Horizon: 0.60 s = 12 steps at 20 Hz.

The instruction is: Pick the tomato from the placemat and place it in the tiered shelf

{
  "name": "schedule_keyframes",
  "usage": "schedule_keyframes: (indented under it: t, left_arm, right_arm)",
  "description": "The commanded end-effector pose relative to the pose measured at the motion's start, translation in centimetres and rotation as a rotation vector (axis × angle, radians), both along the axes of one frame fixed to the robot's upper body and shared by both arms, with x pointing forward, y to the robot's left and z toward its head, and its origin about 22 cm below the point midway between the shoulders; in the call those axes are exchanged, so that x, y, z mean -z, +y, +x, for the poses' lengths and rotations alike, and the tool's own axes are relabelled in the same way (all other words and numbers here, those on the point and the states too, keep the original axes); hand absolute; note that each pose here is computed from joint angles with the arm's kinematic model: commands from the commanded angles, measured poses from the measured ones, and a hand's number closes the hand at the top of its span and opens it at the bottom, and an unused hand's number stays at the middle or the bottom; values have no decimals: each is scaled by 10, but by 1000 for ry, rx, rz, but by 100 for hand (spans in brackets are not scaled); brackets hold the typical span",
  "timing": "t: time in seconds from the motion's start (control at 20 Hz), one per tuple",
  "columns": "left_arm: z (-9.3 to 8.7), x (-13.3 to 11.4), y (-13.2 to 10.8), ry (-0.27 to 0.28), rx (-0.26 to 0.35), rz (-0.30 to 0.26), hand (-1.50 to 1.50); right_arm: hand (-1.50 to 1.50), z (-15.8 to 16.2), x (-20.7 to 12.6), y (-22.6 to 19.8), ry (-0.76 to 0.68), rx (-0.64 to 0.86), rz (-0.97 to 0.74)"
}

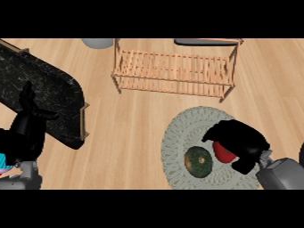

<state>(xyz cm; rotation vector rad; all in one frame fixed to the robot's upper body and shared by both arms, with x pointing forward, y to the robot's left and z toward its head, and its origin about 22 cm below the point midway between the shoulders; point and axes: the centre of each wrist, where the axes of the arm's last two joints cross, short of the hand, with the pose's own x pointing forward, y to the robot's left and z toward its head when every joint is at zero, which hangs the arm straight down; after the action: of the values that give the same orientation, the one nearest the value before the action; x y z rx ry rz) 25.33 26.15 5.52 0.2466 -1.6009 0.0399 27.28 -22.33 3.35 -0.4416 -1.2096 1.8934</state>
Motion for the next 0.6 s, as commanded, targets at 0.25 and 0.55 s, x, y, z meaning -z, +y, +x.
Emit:
schedule_keyframes:
  t: [0.25,0.55]
  left_arm:
    - [-3,-3,-7,2,-6,14,0]
    - [9,-5,4,2,-15,-11,0]
  right_arm:
    - [150,-6,18,-7,-130,-119,7]
    - [150,-16,19,63,-134,149,89]
